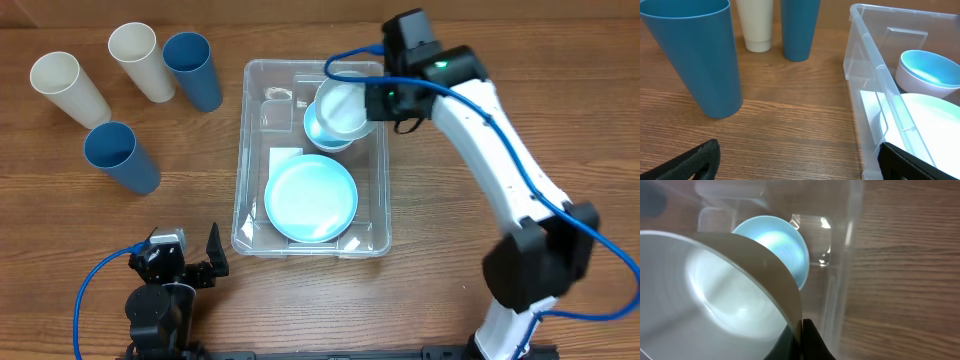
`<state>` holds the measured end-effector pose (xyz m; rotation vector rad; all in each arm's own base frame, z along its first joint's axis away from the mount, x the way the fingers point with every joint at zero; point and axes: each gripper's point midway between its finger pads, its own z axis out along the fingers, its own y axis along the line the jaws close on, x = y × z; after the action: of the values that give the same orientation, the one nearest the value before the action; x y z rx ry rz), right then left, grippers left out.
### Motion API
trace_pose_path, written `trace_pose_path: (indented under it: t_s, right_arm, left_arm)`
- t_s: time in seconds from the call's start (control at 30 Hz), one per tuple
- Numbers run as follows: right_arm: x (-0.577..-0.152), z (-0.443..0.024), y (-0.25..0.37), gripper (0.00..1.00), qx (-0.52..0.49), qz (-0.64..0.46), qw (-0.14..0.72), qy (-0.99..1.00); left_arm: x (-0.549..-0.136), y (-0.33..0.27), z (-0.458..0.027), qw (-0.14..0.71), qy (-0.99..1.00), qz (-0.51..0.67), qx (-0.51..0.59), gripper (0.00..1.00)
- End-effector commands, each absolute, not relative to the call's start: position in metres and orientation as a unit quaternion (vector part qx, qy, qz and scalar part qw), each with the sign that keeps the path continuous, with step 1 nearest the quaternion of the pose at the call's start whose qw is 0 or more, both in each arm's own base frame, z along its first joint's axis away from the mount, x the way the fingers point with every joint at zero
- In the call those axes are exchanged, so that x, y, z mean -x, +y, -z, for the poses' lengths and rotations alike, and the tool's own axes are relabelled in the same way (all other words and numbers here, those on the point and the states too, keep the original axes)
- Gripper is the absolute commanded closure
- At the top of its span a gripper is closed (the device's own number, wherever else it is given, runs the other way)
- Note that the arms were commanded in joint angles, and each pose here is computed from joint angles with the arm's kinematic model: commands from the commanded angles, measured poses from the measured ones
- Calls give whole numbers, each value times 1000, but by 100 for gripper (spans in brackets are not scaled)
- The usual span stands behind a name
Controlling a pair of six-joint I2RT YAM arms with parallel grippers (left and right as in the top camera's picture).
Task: Pack container
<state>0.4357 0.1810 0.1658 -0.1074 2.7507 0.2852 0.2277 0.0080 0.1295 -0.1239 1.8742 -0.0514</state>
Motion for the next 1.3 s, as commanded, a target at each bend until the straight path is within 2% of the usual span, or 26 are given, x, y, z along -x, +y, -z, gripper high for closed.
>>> trace_pose_path:
  t_s: [0.0, 0.17, 0.2, 0.23, 0.27, 0.3, 0.33, 0.5, 0.6, 0.7, 0.83, 0.93, 1.03, 1.1, 1.27]
  right_arm:
    - [-445, -161, 194, 96, 50, -100, 199, 974]
    - [-460, -134, 201, 96, 53, -98, 195, 975]
    - [-461, -131, 201, 92, 53, -98, 193, 975]
    - [-461, -127, 201, 76, 52, -97, 190, 975]
    - [-462, -126, 201, 66, 52, -97, 190, 976]
    - [-462, -126, 201, 49, 52, -97, 190, 976]
    - [-462, -127, 202, 44, 53, -97, 191, 975]
    - [-455, -138, 218, 39, 74, -136, 180, 971]
    - [-452, -175, 229, 37, 85, -150, 192, 966]
    - [-449, -236, 219, 35, 75, -136, 226, 962]
    - [-449, -290, 159, 30, -45, -80, 265, 960]
    - [-453, -306, 104, 25, -125, -66, 273, 952]
    - [-458, -302, 36, 0, -220, -48, 262, 938]
    - [-455, -299, -10, 0, -278, -37, 254, 926]
    - [-438, -294, -82, 0, -354, -24, 234, 905]
  left_arm:
    - [-228, 7, -130, 593, 804, 16, 42, 0]
    - [-228, 7, -130, 593, 804, 16, 42, 0]
    - [-228, 7, -130, 593, 804, 16, 42, 0]
    - [-228, 7, -130, 593, 804, 16, 42, 0]
    - [-228, 7, -130, 593, 804, 16, 42, 0]
    - [-228, 7, -130, 593, 804, 16, 42, 0]
    - [-228, 7, -130, 593, 804, 16, 42, 0]
    - [-228, 7, -130, 593, 804, 16, 42, 0]
    - [-228, 7, -130, 593, 804, 16, 42, 0]
    - [-228, 7, -130, 593, 804, 16, 42, 0]
    - [-228, 7, -130, 593, 804, 16, 42, 0]
    - [-228, 7, -130, 593, 804, 16, 42, 0]
    - [-228, 7, -130, 593, 804, 16, 42, 0]
    - [-228, 7, -130, 593, 804, 16, 42, 0]
    - [-228, 8, -130, 593, 804, 13, 45, 0]
